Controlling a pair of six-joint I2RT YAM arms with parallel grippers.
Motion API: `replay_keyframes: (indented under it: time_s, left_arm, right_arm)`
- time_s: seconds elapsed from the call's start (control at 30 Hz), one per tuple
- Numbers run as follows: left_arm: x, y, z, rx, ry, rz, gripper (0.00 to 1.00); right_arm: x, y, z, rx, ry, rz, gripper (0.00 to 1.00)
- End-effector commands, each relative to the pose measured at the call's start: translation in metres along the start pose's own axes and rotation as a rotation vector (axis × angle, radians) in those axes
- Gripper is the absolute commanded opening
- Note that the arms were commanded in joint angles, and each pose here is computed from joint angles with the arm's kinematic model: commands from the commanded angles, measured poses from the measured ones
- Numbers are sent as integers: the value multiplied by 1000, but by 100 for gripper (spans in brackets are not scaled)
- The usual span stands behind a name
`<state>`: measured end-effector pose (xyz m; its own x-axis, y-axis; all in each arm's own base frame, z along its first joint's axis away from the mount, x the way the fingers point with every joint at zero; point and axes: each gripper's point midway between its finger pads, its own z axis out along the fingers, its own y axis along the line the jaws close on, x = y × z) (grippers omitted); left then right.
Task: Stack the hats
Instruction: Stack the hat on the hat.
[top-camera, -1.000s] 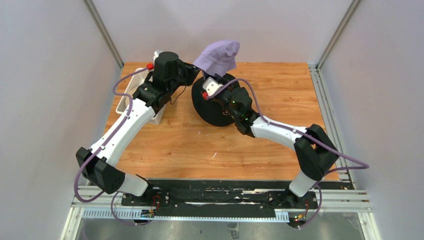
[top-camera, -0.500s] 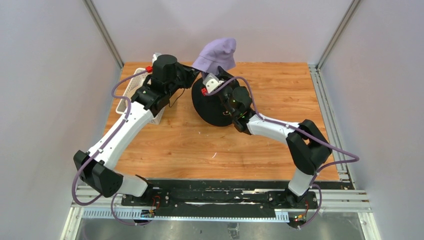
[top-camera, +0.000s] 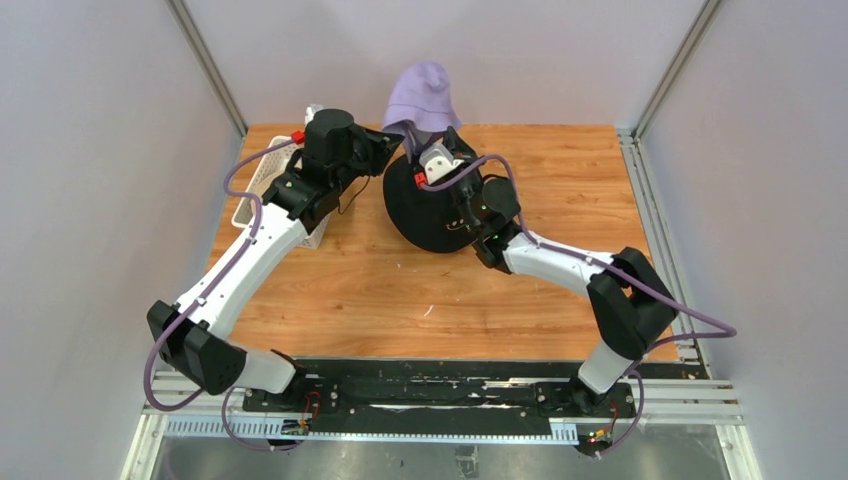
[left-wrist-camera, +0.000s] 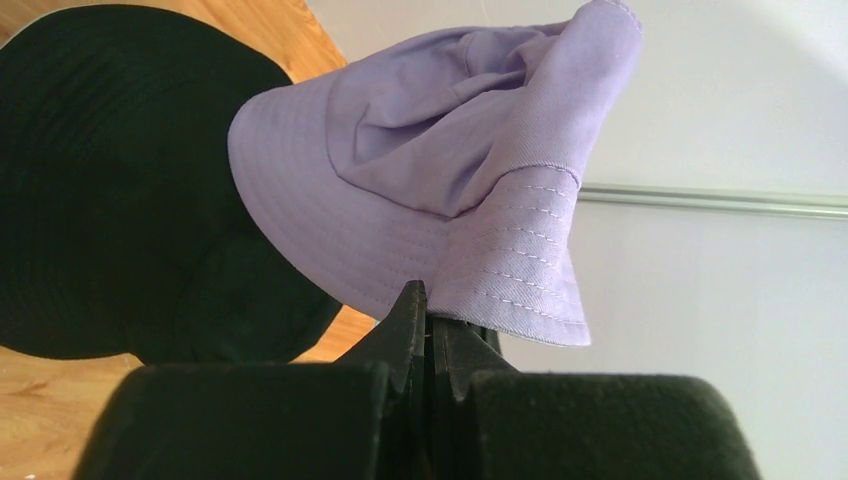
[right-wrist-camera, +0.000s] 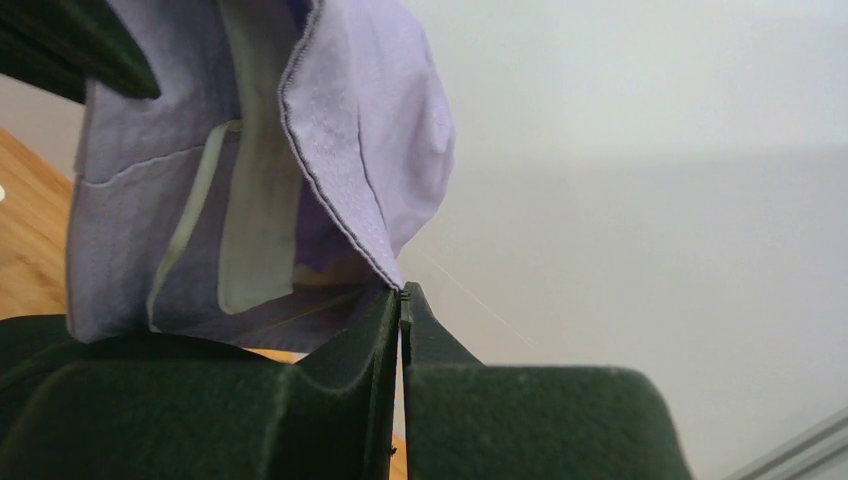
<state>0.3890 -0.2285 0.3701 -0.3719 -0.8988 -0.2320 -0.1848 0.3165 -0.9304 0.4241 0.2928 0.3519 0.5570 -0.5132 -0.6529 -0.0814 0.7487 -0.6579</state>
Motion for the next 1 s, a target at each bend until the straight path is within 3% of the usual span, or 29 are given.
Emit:
replay_keyframes:
  time_s: [0.0,0.2,0.43,0.97]
  left_arm:
    - [-2,-5,-1,35,-6,41,0]
    - [-4,4,3,24,-24,130,0]
    - [-4,26,16,16,-42,331,0]
    - [-22,69,39,-9,-173,673,0]
  right_arm:
    - [-11,-42,-9,87,-6,-7,1]
    - [6,-58,-20,108,69,-37,1]
    - [43,-66,-43,130,163,-20,1]
    - [92,-40,-108,87,299,68,1]
